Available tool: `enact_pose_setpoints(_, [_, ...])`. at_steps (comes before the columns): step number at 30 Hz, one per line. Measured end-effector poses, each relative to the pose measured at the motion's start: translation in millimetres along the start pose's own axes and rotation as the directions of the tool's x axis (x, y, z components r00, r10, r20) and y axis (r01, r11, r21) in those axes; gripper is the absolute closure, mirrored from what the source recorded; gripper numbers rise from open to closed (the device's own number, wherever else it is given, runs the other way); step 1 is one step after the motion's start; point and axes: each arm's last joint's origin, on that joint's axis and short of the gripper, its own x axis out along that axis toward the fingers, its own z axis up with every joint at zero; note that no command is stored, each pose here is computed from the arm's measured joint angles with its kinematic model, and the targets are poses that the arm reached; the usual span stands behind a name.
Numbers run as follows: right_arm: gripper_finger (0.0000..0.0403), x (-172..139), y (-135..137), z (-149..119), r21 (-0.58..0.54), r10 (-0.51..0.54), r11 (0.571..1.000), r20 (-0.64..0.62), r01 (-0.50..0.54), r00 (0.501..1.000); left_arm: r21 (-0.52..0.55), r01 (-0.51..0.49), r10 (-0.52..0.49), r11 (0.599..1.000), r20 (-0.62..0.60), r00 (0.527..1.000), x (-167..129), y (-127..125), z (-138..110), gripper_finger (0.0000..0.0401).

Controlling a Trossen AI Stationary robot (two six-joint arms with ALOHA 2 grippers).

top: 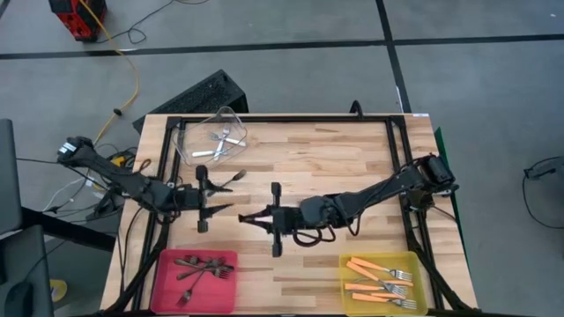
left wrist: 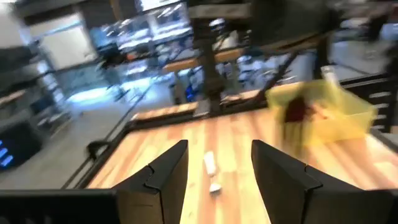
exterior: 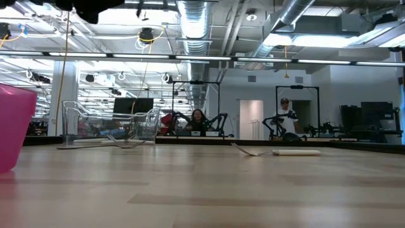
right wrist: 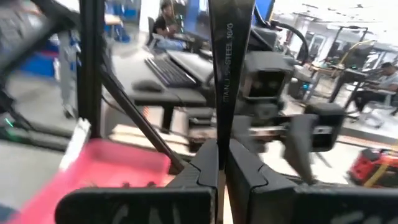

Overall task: Sort silverware by color (type)
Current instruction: Put the black fork into the red bin

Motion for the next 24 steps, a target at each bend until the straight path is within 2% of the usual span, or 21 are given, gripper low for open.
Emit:
enact_pose_setpoints(2, [0.0372, 0, 2, 3, 0.054, 0.024, 0.998, 0.033, -0.026, 0.999, -0.029, -0.061, 0.060, 0.998, -0.019, 0.998, -8, 6, 5, 0.0237])
enact_pose_setpoints(5, [0.0372, 2, 4, 5, 0.107, 0.115, 0.986, 0.103, -0.126, 0.988, -0.070, -0.130, 0.130, 0.989, -0.002, 0.992, -20, 16, 17, 0.0237])
enact_pose_setpoints(8, [0.0372, 11, 9, -3, 0.111, 0.176, 0.973, 0.208, -0.202, 0.962, -0.102, -0.139, 0.144, 0.985, 0.045, 0.989, -31, 25, 28, 0.0236])
enact_pose_setpoints(11, [0.0372, 28, 15, -15, 0.100, 0.199, 0.964, 0.334, -0.245, 0.921, -0.134, -0.139, 0.154, 0.981, 0.111, 0.982, -43, 34, 41, 0.0236])
enact_pose_setpoints(15, [0.0372, 56, 18, -37, 0.068, 0.262, 0.944, 0.440, -0.322, 0.859, -0.173, -0.134, 0.166, 0.976, 0.187, 0.968, -59, 46, 56, 0.0236])
enact_pose_setpoints(17, [0.0372, 73, 16, -48, 0.119, 0.295, 0.916, 0.445, -0.383, 0.845, -0.197, -0.129, 0.172, 0.972, 0.220, 0.960, -66, 52, 61, 0.0236])
enact_pose_setpoints(19, [0.0372, 93, 11, -57, 0.227, 0.310, 0.873, 0.426, -0.432, 0.850, -0.221, -0.128, 0.182, 0.967, 0.244, 0.952, -72, 57, 65, 0.0236])
enact_pose_setpoints(22, [0.0371, 120, 5, -61, 0.359, 0.365, 0.793, 0.367, -0.492, 0.855, -0.248, -0.122, 0.190, 0.961, 0.272, 0.943, -79, 62, 69, 0.0236])
enact_pose_setpoints(24, [0.0371, 135, 4, -61, 0.414, 0.398, 0.760, 0.315, -0.502, 0.862, -0.259, -0.119, 0.193, 0.959, 0.283, 0.939, -82, 64, 69, 0.0236])
